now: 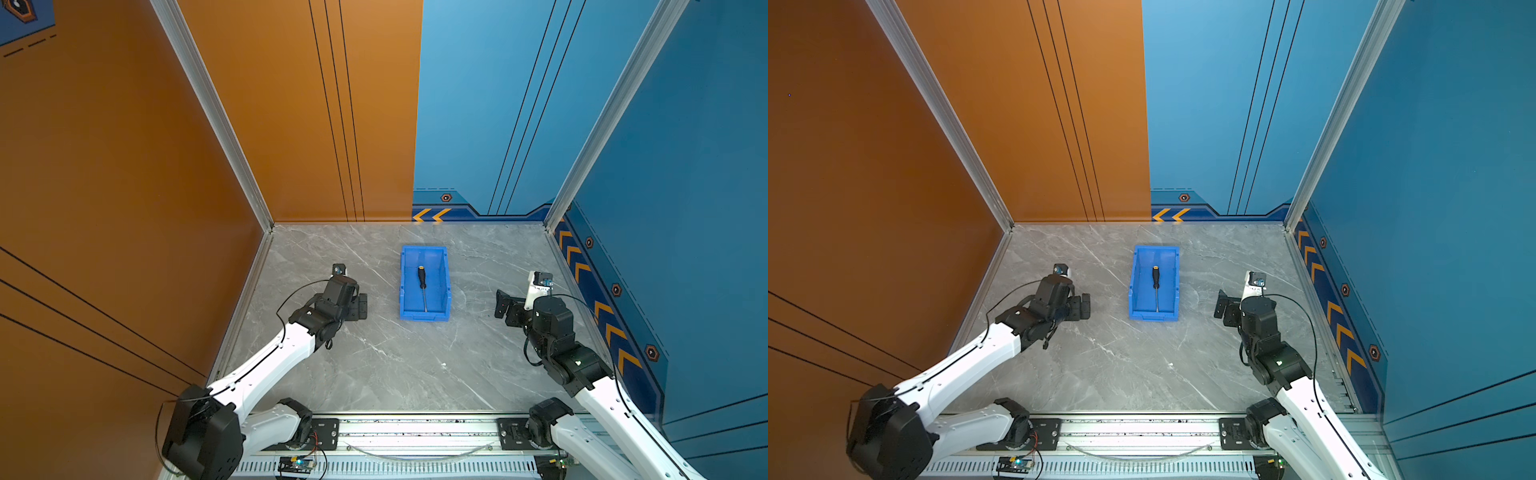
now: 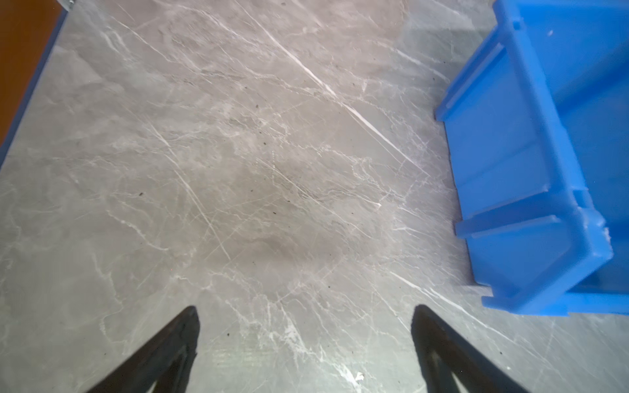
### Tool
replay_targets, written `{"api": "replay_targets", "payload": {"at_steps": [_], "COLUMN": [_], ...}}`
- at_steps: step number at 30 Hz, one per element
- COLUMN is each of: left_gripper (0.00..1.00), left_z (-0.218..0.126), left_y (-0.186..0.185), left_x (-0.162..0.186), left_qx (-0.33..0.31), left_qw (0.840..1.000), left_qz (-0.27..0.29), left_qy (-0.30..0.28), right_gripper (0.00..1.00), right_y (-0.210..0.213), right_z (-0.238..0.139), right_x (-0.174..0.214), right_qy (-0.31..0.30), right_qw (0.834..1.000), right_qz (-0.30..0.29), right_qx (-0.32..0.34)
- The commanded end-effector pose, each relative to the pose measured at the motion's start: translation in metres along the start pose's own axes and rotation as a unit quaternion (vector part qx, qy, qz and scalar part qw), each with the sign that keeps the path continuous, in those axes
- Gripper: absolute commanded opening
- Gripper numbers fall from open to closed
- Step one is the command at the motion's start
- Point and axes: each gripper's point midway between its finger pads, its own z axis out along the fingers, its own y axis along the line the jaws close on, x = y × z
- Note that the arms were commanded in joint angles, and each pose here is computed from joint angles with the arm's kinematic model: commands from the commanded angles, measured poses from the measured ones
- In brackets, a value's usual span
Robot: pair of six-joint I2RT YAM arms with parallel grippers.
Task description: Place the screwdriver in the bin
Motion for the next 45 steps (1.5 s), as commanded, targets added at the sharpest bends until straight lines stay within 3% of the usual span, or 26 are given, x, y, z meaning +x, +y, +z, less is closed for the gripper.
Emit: {"api": "replay_targets", "payload": {"at_steps": [1,5,11,21,28,45], "left_gripper": [0.98,0.98,0.98,0.98,0.98,0.98], "left_z": [-0.006,-0.013,-0.001,0.034,0.06,0.096], "left_y": [0.04,0.076,0.088,0.113,0.115,0.106], "left_x": [-0.014,-0.013,-0.009,-0.011,-0.004,-0.022], "left_qx": [-0.063,-0.11,-0.107,-0.147,-0.137,-0.1], "left_qw": [0.994,0.982,0.982,0.978,0.978,0.981], "left_qz": [-0.035,-0.074,-0.025,-0.001,-0.024,0.025], "left_qy": [-0.079,-0.133,-0.153,-0.149,-0.156,-0.165], "right_gripper": [1.0,1.0,1.0,1.0,1.0,1.0], "right_y": [-0.011,-0.014,-0.029,-0.042,-0.05,-0.056], "right_z": [0.007,0.022,0.064,0.118,0.124,0.145], "right_x": [-0.007,-0.002,0.022,0.023,0.03,0.047], "right_qy": [-0.049,-0.078,-0.024,-0.026,-0.03,-0.028], "right_qw": [0.999,0.997,0.999,0.999,0.999,0.999], "right_qz": [-0.002,-0.015,-0.02,-0.012,-0.025,-0.023], "right_qx": [0.014,-0.005,0.014,0.024,0.026,0.022]}}
